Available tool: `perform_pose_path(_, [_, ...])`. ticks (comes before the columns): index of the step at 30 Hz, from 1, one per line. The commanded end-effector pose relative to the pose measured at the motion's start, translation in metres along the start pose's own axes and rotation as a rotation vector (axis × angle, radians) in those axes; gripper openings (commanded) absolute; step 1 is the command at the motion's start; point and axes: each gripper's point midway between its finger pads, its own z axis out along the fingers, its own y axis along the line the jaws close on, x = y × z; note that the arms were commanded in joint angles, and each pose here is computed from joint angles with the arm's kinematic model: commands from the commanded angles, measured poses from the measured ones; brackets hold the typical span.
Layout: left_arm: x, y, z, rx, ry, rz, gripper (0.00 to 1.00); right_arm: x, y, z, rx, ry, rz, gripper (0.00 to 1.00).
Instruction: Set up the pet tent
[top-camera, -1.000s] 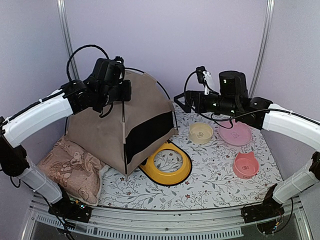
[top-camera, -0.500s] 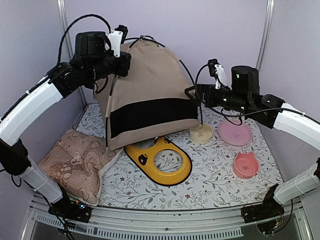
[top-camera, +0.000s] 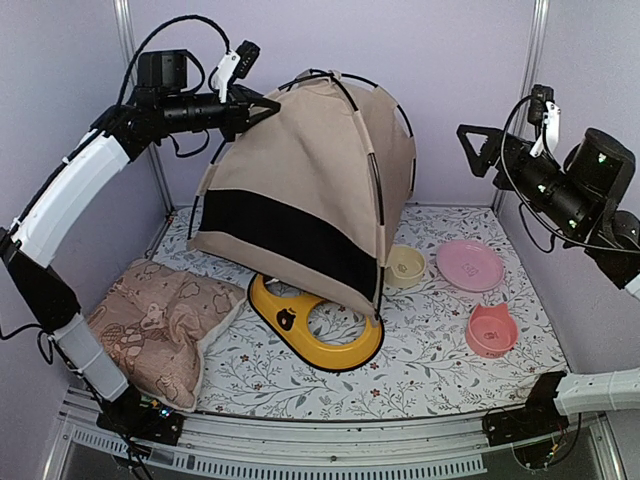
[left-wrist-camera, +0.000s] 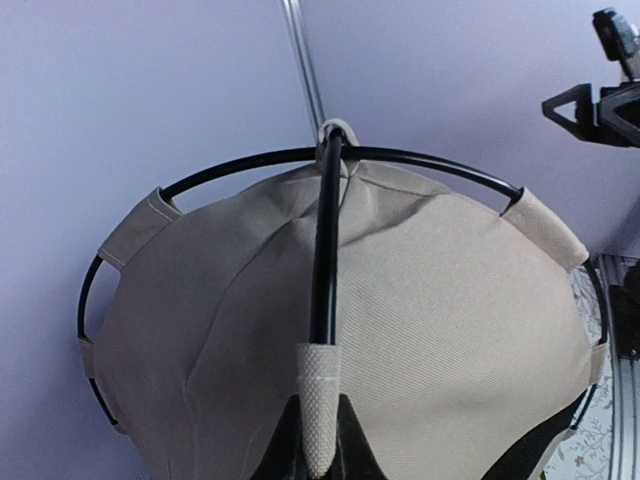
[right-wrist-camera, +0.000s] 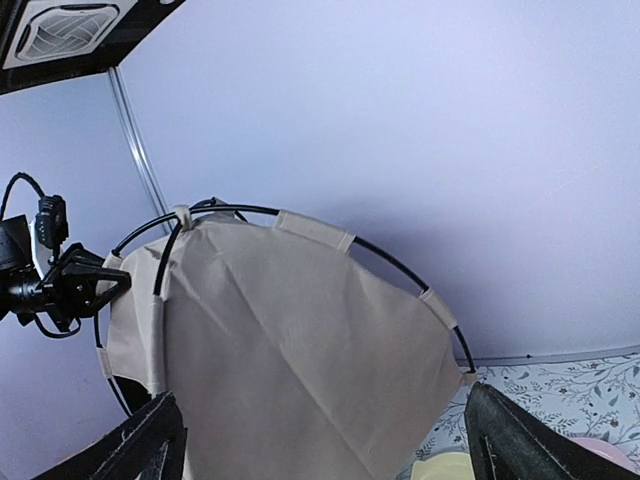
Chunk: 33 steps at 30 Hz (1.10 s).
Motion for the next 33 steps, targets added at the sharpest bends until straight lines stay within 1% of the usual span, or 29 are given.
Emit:
perform_pose_path(1, [-0.010, -0.021, -0.022, 0.309, -0.143, 0.040, 0.00, 0.016, -0.020, -0.002, 0.087, 0.012, -0.055, 0.99])
perform_pose_path(5, [0.009, -0.013, -0.024, 0.402, -0.151, 0.018, 0.00, 0.037, -0.021, 0.003, 0.063, 0.063, -0.092, 0.99])
perform_pose_path(8, [0.016, -0.002, -0.024, 0.458, -0.163, -0.020, 0.00, 0.061, -0.016, 0.018, -0.017, 0.142, -0.135, 0.99])
perform_pose_path(10, [0.017, -0.003, -0.027, 0.538, -0.180, -0.059, 0.00, 0.071, -0.019, 0.028, -0.064, 0.183, -0.148, 0.99])
perform_pose_path(14, [0.021, -0.012, -0.028, 0.631, -0.191, -0.112, 0.00, 0.073, -0.019, 0.040, -0.236, 0.214, -0.135, 0.99])
perform_pose_path(19, [0.029, -0.028, -0.029, 0.688, -0.180, -0.154, 0.00, 0.061, 0.010, 0.042, -0.439, 0.207, -0.222, 0.99])
perform_pose_path(22, [0.035, -0.037, -0.029, 0.715, -0.170, -0.175, 0.01, 0.053, 0.025, 0.045, -0.526, 0.206, -0.292, 0.99])
perform_pose_path(27, [0.037, -0.049, -0.031, 0.732, -0.165, -0.179, 0.01, 0.055, 0.034, 0.056, -0.588, 0.253, -0.343, 0.99])
perform_pose_path(33, [0.034, -0.060, -0.033, 0.757, -0.167, -0.169, 0.01, 0.075, 0.036, 0.067, -0.645, 0.340, -0.356, 0.99])
